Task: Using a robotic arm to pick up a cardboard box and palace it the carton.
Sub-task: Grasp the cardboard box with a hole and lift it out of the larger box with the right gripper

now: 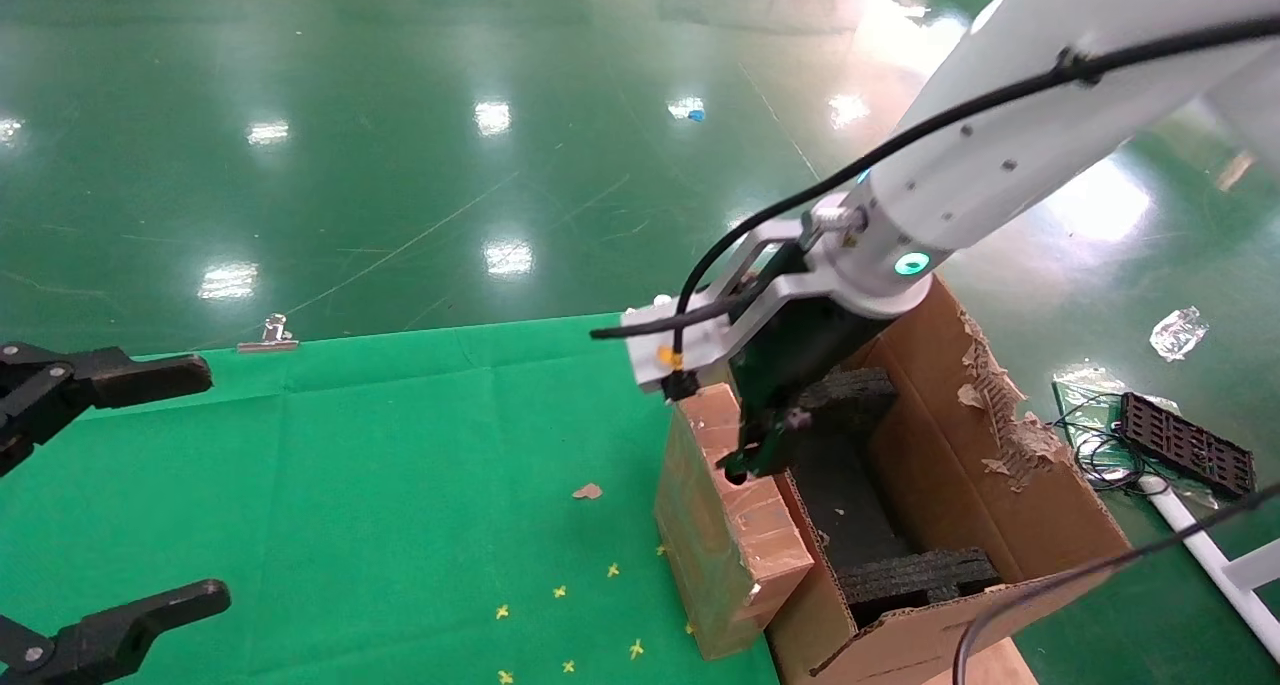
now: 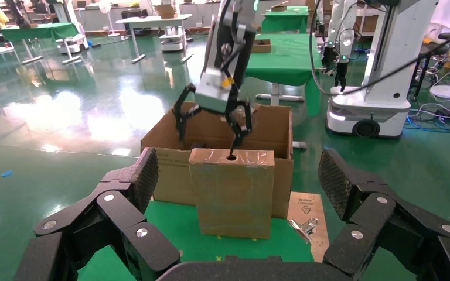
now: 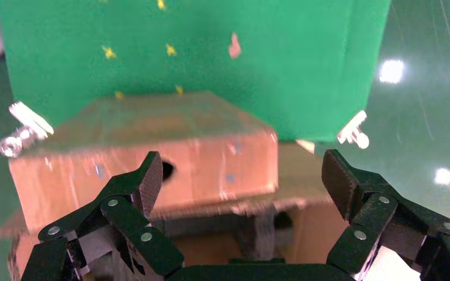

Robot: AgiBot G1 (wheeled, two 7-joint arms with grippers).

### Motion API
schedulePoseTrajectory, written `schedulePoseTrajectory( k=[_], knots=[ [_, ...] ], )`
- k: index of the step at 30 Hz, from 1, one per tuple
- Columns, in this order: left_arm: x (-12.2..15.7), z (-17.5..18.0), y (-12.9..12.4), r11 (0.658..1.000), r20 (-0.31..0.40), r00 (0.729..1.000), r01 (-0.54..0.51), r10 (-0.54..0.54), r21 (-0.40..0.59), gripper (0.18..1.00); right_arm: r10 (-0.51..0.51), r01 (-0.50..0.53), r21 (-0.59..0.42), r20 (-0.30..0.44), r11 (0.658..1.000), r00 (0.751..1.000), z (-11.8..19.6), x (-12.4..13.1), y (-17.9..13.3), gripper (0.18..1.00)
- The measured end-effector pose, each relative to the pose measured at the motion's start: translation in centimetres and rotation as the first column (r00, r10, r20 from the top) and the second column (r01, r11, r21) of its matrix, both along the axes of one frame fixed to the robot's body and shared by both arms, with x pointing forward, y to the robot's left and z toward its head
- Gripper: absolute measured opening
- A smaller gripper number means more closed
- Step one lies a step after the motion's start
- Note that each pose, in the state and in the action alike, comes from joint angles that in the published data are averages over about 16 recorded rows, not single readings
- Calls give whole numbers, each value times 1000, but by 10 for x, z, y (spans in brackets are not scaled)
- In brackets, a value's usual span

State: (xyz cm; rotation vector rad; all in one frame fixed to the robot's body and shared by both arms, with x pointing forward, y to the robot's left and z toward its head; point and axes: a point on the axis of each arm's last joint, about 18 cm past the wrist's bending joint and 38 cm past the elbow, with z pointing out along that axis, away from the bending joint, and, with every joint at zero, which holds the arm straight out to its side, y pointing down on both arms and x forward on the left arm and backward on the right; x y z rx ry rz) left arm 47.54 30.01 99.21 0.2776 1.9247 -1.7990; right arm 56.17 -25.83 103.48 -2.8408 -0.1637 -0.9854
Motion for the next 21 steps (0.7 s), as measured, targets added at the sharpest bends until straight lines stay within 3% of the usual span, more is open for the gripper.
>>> schedulePoseTrajectory(
  k=[21],
  knots=[
    [0, 0, 0, 1000, 0, 1000, 0, 0, 0, 1001, -92, 88, -72, -64, 994, 994, -11, -4, -6, 1000]
  ],
)
